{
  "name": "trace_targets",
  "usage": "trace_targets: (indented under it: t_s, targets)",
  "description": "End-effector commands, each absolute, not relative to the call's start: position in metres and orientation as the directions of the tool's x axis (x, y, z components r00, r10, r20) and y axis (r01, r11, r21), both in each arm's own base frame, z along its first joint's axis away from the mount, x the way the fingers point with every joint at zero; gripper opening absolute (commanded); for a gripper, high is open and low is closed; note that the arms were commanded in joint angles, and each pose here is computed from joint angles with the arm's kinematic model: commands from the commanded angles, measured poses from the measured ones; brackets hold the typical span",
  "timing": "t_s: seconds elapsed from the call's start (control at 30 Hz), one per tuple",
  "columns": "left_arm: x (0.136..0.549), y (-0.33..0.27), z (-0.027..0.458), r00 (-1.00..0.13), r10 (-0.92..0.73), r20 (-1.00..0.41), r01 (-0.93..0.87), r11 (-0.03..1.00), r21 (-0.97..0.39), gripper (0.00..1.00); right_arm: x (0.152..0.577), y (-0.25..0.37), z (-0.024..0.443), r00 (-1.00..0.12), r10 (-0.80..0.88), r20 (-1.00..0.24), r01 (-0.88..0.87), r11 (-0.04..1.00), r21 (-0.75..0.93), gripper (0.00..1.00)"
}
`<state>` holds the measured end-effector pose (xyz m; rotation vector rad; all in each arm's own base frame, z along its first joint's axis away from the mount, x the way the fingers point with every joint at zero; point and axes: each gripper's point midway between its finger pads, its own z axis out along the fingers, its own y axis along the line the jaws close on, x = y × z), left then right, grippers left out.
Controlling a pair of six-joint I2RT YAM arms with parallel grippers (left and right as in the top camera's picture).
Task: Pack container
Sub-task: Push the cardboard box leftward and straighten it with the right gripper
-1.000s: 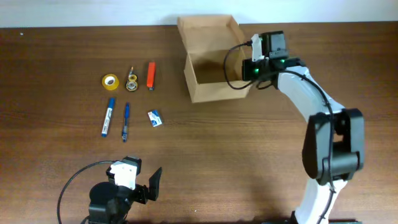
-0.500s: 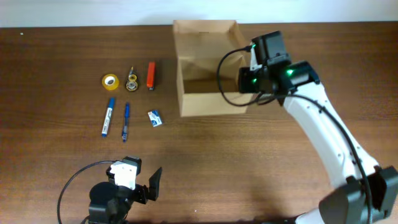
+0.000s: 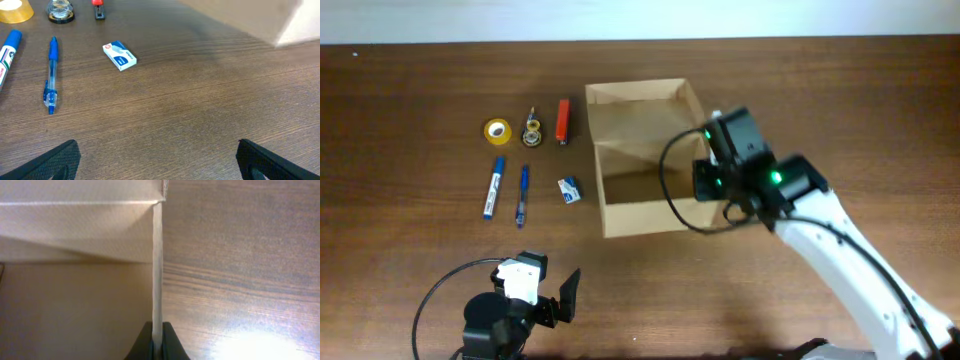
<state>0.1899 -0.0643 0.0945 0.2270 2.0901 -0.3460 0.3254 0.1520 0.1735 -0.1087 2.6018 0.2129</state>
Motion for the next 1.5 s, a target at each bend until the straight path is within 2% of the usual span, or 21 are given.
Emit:
trace_targets:
  t_s: [0.0,0.3,1.0,1.03,1.07,1.1,1.13,1.33,1.47]
  targets:
    - [0.191,-0.062,0.094,-0.51,0.014,-0.86,0.285,0.946,-0.154,0.99,0.318,0.144,0.173,-0.831,-0.007,-0.556,-0.097,0.987,0.132,0.04]
    - [0.191,-0.062,0.094,-0.51,0.014,-0.86,0.285,0.946,-0.154,0.99,0.325,0.131,0.136,-0.804,0.127,-0.581,0.051,0.988,0.145,0.04]
    - [0.191,-0.062,0.094,-0.51,0.014,-0.86,0.285,0.946,-0.154,0.99,0.347,0.146,0.095,-0.816,0.036,-0.578,0.006,0.999,0.054,0.04]
    - [0.191,-0.062,0.094,-0.51,0.014,-0.86,0.285,0.946,-0.154,0.99,0.347,0.145,0.095,-0.814,0.034,-0.579,0.005,0.999,0.051,0.12]
    - [0.191,-0.062,0.094,-0.51,0.014,-0.86,0.285,0.946,-0.154,0.99,0.348,0.146,0.096,-0.813,0.034,-0.581,0.005,0.999,0.053,0.28]
    - [0.191,-0.062,0.094,-0.51,0.014,-0.86,0.285,0.946,-0.154,0.99,0.349,0.146,0.096,-0.811,0.036,-0.584,0.004,0.998,0.055,0.61]
    - [0.191,-0.062,0.094,-0.51,0.014,-0.86,0.285,0.946,-0.154,0.99,0.349,0.147,0.096,-0.811,0.036,-0.584,0.002,0.998,0.06,0.7]
    - [0.191,-0.062,0.094,-0.51,0.014,-0.86,0.285,0.946,-0.154,0.99,0.345,0.152,0.1,-0.818,0.037,-0.574,-0.019,0.996,0.09,0.85]
    - [0.191,-0.062,0.094,-0.51,0.014,-0.86,0.285,0.946,-0.154,0.99,0.338,0.157,0.122,-0.807,0.048,-0.589,-0.048,0.988,0.145,0.94]
